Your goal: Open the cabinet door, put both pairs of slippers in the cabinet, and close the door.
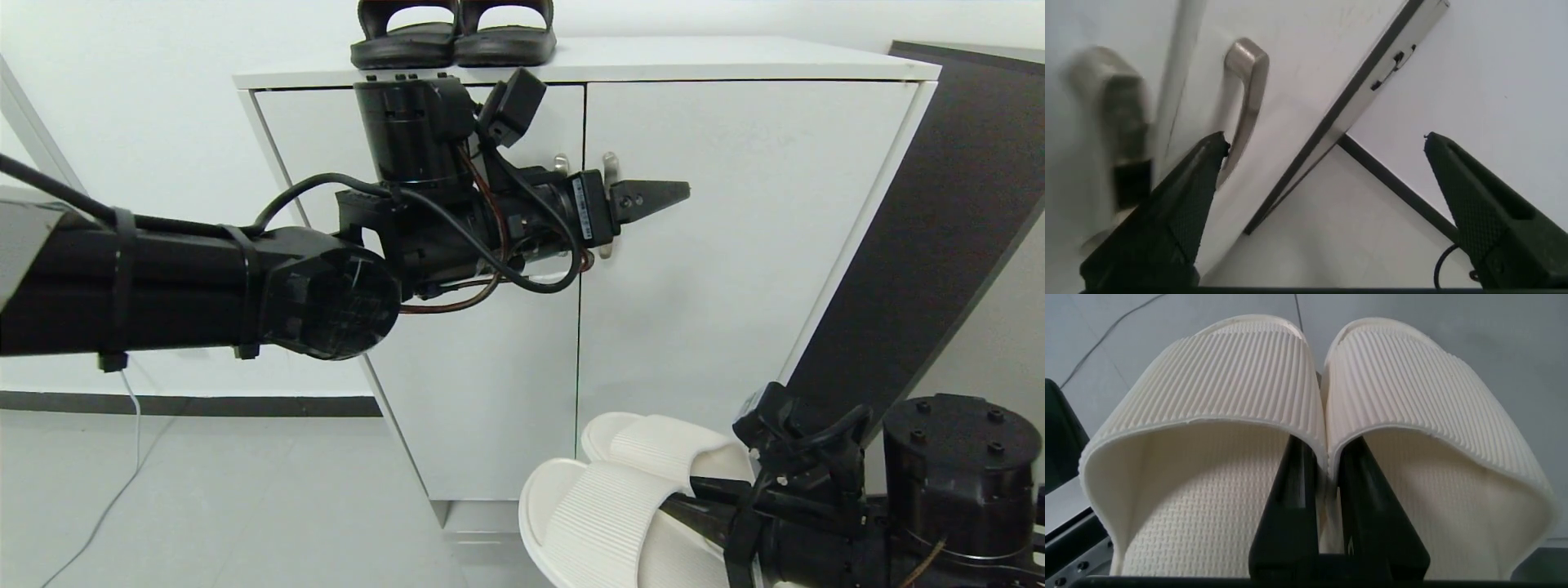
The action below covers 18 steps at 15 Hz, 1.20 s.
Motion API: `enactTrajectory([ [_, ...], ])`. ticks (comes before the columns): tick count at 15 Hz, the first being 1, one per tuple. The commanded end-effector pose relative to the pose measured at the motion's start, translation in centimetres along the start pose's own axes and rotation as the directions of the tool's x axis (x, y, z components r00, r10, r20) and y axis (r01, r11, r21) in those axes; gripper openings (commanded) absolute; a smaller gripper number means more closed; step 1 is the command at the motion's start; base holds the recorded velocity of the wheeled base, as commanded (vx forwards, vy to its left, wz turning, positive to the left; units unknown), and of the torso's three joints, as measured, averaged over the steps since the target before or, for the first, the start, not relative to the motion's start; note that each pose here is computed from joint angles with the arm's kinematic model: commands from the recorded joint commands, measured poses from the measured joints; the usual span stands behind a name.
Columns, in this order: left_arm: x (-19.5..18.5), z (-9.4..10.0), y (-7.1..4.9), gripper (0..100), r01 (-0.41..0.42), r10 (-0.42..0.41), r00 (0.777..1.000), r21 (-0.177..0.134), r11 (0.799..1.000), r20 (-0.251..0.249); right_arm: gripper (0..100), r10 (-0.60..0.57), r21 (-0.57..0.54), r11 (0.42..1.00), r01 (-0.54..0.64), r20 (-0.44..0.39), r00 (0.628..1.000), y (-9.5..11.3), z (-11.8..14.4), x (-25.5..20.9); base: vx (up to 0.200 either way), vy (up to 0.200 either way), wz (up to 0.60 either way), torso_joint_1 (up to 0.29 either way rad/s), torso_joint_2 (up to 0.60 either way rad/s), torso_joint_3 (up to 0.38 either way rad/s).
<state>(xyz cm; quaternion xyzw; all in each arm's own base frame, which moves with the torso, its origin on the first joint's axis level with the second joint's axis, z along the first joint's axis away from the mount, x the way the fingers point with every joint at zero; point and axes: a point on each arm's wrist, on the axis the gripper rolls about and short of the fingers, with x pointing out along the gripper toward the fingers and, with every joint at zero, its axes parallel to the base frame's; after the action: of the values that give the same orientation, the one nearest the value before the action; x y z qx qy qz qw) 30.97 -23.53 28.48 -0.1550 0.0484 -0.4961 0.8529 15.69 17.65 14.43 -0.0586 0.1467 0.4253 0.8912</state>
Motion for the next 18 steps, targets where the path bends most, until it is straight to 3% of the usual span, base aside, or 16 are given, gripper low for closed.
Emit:
enactTrajectory([
  [1, 0.3, -0.2, 0.2, 100, -0.005, 0.005, 1.000, -0.001, 1.000, -0.001, 0, 0.002, 0.000, 1.000, -0.002, 0.003, 1.000, 0.0, 0.0, 0.0, 0.000, 0.000, 0.00, 0.000, 0.00, 0.000],
  [2, 0.3, -0.2, 0.1, 0, -0.003, 0.003, 1.000, -0.001, 1.000, -0.001, 0, 0.005, 0.000, 1.000, -0.005, 0.004, 1.000, 0.0, 0.1, -0.1, 0.000, 0.000, 0.00, 0.000, 0.00, 0.000],
  [6, -0.2, 0.2, -0.9, 0, 0.014, -0.014, 1.000, 0.003, 1.000, 0.006, 0, 0.012, 0.000, 1.000, -0.012, 0.001, 1.000, 0.0, 0.0, -0.2, 0.000, 0.000, 0.00, 0.000, 0.00, 0.000],
  [13, -2.4, -0.3, -4.2, 0, 0.058, -0.058, 0.998, -0.002, 0.998, -0.017, 0, 0.177, -0.008, 0.984, -0.177, 0.003, 0.984, 0.6, -0.7, -2.2, 0.000, 0.000, 0.00, 0.000, 0.00, 0.000],
  [18, -5.2, -1.1, -5.6, 0, 0.059, -0.059, 0.997, 0.016, 0.998, -0.046, 0, 0.180, -0.034, 0.983, -0.180, -0.005, 0.984, 0.6, -0.9, -2.2, 0.000, 0.000, 0.00, 0.000, 0.00, 0.000],
])
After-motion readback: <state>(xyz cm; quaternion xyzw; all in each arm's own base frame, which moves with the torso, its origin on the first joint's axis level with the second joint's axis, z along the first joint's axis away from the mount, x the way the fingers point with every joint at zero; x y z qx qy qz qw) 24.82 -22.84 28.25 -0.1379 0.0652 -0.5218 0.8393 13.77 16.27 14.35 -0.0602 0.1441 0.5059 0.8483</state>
